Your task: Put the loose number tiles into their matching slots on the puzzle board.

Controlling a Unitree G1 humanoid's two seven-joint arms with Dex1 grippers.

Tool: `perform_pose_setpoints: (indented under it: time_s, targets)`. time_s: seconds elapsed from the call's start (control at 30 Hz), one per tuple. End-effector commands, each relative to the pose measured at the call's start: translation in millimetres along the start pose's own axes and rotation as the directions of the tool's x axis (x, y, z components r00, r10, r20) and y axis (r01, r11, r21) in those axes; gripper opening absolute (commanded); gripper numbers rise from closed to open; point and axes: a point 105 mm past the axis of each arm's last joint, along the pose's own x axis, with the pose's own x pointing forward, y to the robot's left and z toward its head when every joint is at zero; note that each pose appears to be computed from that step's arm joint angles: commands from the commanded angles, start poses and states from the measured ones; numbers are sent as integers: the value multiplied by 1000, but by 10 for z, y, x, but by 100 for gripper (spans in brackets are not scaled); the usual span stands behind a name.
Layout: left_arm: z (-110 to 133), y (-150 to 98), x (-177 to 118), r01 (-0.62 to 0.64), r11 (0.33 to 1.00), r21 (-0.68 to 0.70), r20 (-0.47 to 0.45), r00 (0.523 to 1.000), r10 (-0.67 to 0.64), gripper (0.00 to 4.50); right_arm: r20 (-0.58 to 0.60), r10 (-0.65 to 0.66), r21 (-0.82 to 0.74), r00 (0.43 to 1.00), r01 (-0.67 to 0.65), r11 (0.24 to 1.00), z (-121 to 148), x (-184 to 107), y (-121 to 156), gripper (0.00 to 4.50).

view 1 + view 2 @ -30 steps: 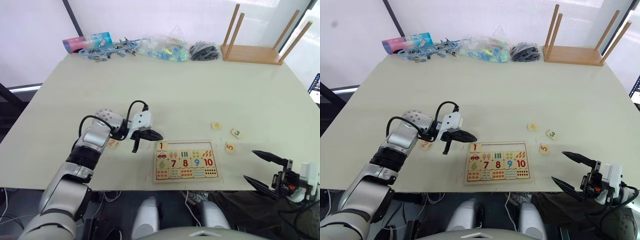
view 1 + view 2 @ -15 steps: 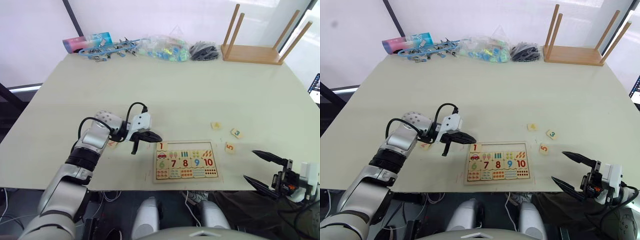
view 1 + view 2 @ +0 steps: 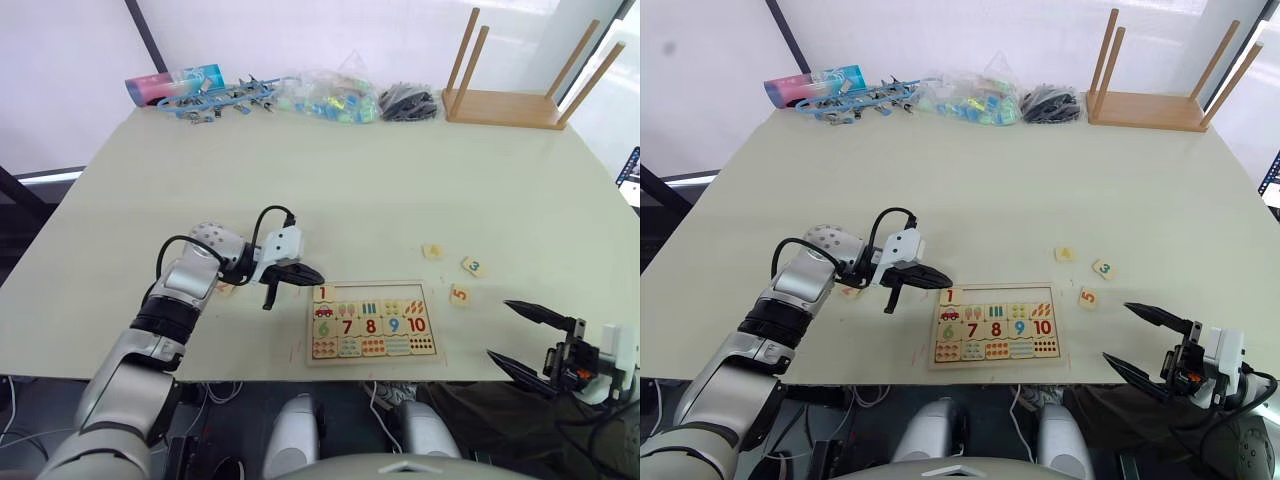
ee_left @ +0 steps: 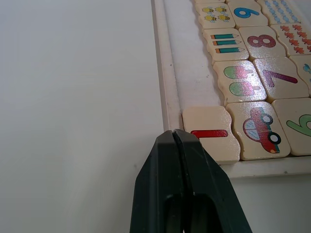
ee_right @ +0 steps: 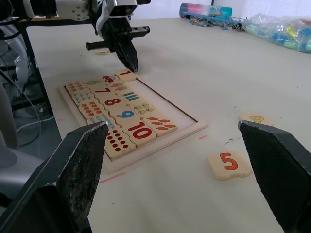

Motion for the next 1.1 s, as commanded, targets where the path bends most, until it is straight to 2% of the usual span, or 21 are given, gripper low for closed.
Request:
perform_pose_setpoints:
  time_s: [0.03,0.6,0.83,1.0,1.1]
  targets:
    - [97,1,-22,-10,999,43,18,1000,9,2,8,-5,-39,1000,6,999,83,-28,-31,450]
    - [87,16,-39,-25,999,40,13,1000,24,2,10,-8,-36,1000,9,999,79,-32,-24,450]
    - [200,81,-216,-125,992,3,142,982,123,2,11,-26,-20,1000,26,999,52,-67,-27,450]
    - [282,51,-433,-189,980,-67,277,940,200,2,21,-42,-1,999,42,999,33,-69,-37,450]
    - [192,-19,-662,-258,957,-135,307,907,288,2,16,-65,10,998,64,998,8,-77,-50,450]
